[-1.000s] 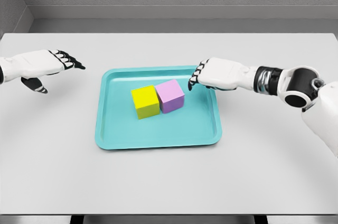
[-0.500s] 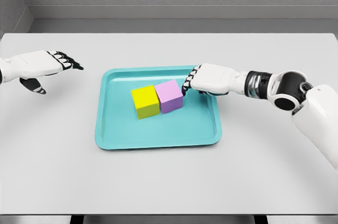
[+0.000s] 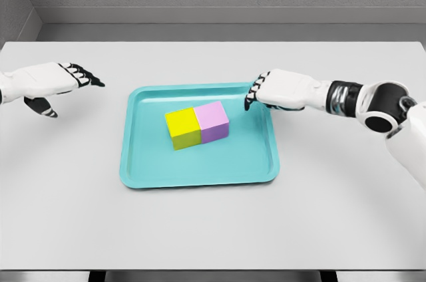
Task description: Push two cubes
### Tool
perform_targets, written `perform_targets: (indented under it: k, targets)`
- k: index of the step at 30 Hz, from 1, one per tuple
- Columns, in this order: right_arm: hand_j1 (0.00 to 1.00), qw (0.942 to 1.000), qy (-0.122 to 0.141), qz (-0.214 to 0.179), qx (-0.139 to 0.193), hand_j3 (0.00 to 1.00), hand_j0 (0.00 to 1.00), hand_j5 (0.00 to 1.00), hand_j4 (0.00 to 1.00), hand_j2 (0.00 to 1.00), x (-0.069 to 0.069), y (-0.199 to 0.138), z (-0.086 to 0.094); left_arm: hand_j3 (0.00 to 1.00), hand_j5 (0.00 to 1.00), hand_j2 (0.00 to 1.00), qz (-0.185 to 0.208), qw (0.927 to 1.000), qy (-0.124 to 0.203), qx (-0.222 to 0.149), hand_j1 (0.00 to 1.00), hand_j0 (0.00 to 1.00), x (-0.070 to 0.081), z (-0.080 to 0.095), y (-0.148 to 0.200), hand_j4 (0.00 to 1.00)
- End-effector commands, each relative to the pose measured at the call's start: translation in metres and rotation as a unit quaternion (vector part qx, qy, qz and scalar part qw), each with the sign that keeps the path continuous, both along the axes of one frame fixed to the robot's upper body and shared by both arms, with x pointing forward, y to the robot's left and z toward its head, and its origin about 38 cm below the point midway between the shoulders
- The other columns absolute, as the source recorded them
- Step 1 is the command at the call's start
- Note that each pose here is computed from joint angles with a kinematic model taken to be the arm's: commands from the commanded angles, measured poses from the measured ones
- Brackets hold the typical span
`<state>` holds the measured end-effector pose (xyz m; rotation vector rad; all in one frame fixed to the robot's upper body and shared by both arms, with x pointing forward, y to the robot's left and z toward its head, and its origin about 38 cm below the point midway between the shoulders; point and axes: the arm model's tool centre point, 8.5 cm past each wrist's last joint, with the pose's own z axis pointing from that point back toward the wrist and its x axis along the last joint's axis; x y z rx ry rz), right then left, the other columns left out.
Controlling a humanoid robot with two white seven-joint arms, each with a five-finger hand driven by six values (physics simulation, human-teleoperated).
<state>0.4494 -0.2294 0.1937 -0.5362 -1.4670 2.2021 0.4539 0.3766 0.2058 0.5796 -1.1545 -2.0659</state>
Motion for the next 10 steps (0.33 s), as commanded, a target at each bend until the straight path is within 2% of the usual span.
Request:
perform_targets:
  k: [1,2,3,4,5,6,10]
  targets:
    - [0.66,0.9939,-0.074,-0.072,0.04,0.66,0.66,0.66,0.66,0.66,0.001,-0.074,0.074,1.0,1.0,1.0,0.002,1.0,-0.001,-0.003,1.0,1.0,0.0,0.001,0.0,1.0]
    - [0.68,0.9865,-0.094,-0.105,0.082,0.68,0.68,0.68,0.68,0.68,-0.008,-0.109,0.098,1.0,1.0,1.0,0.002,1.0,0.0,-0.002,1.0,1.0,0.0,0.001,0.001,1.0]
    - [0.78,0.9786,-0.103,-0.141,0.108,0.78,0.78,0.78,0.78,0.78,-0.017,-0.146,0.112,1.0,1.0,1.0,0.002,1.0,-0.001,-0.002,1.0,1.0,0.0,0.002,0.001,1.0]
    - [0.91,0.9763,-0.099,-0.159,0.107,0.91,0.91,0.91,0.91,0.91,-0.026,-0.164,0.109,1.0,1.0,1.0,0.002,1.0,-0.001,-0.002,1.0,1.0,0.0,0.001,0.0,1.0]
    - [0.99,0.9773,-0.082,-0.167,0.101,0.99,0.99,0.99,0.99,0.99,-0.03,-0.169,0.094,1.0,1.0,1.0,0.002,1.0,-0.001,-0.002,1.0,1.0,0.0,0.002,0.001,1.0]
    - [0.99,0.9771,-0.07,-0.174,0.101,0.99,0.99,0.99,0.99,0.99,-0.03,-0.172,0.085,1.0,1.0,1.0,0.001,1.0,-0.001,-0.003,1.0,1.0,0.0,0.001,0.0,1.0]
    - [1.0,0.9799,-0.049,-0.169,0.094,1.0,1.0,1.0,1.0,1.0,-0.03,-0.166,0.067,1.0,1.0,1.0,0.003,1.0,-0.001,-0.003,1.0,1.0,0.001,0.001,0.001,1.0]
